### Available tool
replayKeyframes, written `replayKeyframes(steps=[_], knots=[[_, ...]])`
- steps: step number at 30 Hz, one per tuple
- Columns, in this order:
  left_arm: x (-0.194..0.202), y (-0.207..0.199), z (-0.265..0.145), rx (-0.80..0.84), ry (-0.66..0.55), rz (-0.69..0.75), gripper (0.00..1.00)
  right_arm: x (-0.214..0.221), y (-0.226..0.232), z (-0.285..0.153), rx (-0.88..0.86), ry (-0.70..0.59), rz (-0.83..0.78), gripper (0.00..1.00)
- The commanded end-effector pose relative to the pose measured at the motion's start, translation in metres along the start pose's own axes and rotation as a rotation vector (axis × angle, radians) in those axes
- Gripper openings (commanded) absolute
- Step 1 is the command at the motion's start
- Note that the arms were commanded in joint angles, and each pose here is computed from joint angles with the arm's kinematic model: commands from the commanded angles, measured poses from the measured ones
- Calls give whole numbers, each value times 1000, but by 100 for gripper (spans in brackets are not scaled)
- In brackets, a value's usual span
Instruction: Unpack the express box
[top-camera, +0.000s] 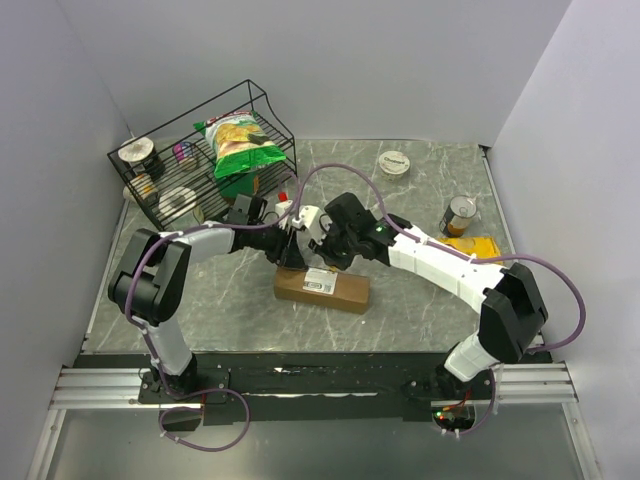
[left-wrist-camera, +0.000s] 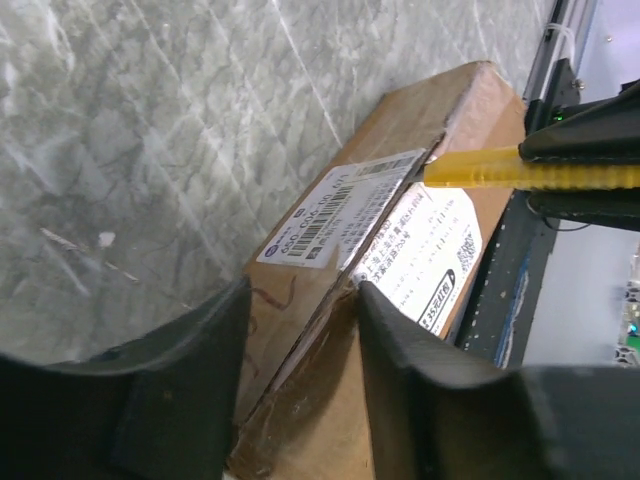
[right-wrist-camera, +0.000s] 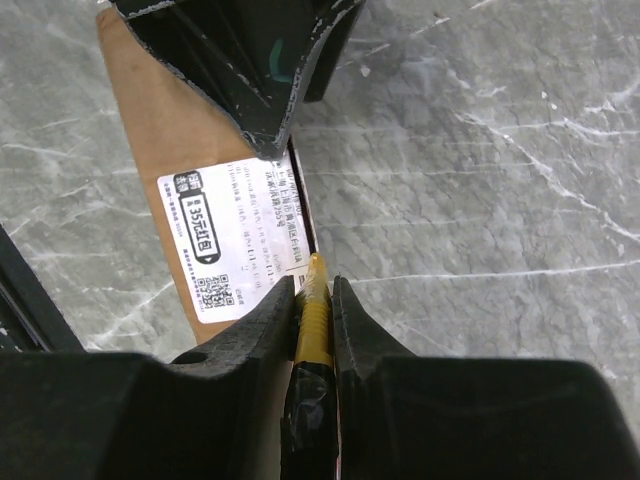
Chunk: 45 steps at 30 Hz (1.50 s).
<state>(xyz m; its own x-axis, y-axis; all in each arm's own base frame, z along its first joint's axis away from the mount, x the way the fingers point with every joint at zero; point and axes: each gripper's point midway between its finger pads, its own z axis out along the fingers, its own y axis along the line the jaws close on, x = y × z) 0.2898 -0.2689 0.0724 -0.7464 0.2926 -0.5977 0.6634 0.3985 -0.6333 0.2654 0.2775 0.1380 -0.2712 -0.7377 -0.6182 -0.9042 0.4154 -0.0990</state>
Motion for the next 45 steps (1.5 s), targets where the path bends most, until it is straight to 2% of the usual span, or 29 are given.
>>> replayKeyframes(steps=[1,4,12,29,45], knots=[[26,29,6,-126,55,-51,46,-5,8,-24,-7,-25,43,0],[29,30,7,-123,62,-54,44,3,16,-33,-27,-21,42,0],[32,30,9,-109,66,-54,41,25,12,-34,-20,-7,-85,0],[33,32,11,-110,77,-66,30,54,14,-40,-60,73,-56,0],[34,30,12,-92,88,-62,24,81,9,-59,-46,76,-62,0]])
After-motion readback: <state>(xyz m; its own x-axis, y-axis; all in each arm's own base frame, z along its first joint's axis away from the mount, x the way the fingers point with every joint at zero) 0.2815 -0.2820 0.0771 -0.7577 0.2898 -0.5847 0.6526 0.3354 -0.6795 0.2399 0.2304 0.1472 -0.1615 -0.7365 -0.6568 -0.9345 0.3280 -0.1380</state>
